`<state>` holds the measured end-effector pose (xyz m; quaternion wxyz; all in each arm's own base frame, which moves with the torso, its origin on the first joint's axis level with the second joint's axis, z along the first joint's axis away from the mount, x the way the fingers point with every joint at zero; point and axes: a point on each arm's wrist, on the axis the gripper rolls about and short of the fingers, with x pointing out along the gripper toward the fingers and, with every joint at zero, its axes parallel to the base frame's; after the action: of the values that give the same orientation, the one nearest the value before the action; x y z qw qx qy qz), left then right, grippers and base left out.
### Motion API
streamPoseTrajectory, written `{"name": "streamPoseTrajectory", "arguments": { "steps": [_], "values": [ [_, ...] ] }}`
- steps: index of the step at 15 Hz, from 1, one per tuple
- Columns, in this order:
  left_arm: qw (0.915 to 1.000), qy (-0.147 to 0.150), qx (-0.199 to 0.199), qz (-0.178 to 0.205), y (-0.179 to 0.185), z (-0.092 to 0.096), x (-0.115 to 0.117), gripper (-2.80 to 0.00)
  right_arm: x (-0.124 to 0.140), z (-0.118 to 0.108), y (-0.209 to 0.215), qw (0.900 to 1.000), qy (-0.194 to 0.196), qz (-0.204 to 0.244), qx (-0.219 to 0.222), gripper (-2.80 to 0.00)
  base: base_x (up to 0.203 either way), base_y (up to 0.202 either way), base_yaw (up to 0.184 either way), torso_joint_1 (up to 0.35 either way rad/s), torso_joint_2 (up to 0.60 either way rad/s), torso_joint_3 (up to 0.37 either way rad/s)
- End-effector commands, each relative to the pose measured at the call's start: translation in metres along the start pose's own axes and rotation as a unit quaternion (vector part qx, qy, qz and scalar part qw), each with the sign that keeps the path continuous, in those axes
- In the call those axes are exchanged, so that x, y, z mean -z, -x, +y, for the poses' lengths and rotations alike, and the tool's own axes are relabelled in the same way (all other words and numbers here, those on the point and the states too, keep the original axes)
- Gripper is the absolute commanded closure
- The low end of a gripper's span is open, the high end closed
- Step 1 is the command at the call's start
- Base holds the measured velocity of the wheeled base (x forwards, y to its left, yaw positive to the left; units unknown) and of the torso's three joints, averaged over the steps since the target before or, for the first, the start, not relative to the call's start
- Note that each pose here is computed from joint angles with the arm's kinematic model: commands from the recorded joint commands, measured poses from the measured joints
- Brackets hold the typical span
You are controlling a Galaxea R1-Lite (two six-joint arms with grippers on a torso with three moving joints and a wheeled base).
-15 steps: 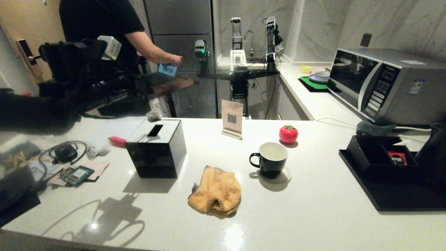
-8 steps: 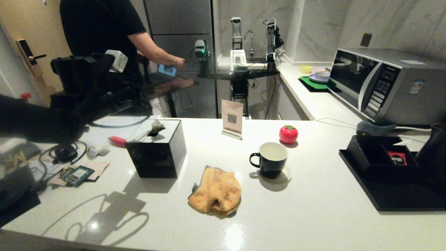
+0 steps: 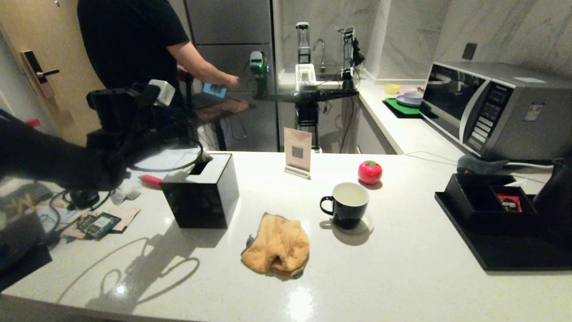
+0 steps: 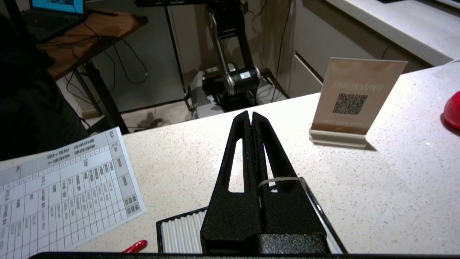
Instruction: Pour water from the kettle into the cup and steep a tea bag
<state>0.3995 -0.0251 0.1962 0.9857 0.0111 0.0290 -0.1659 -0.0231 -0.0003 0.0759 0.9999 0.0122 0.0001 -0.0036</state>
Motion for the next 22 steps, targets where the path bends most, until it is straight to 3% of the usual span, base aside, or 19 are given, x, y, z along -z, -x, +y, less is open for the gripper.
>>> {"name": "streamPoseTrajectory", "arguments": {
  "steps": [1,11,18,22],
  "values": [
    [1.0000,0.002,-0.001,0.007,-0.004,0.002,0.008,0.00,0.000,0.000,0.000,1.000,0.000,0.001,0.000,0.00,0.000,0.000,0.000,0.000,0.00,0.000],
    [0.9999,-0.001,-0.007,-0.011,0.007,-0.001,-0.009,0.00,0.000,0.000,0.000,1.000,0.000,0.001,0.000,0.00,0.000,0.000,0.000,0.000,0.00,0.000],
    [0.9996,0.010,-0.006,0.027,0.034,-0.010,0.007,0.00,0.000,0.000,0.000,1.000,0.000,0.001,0.000,0.00,0.000,0.000,0.000,0.000,0.00,0.000],
    [0.9996,0.011,-0.008,0.025,0.038,-0.010,0.004,0.00,0.000,0.000,0.000,1.000,0.000,0.001,0.000,0.00,0.000,0.000,0.000,0.000,0.00,0.000]
  ]
}}
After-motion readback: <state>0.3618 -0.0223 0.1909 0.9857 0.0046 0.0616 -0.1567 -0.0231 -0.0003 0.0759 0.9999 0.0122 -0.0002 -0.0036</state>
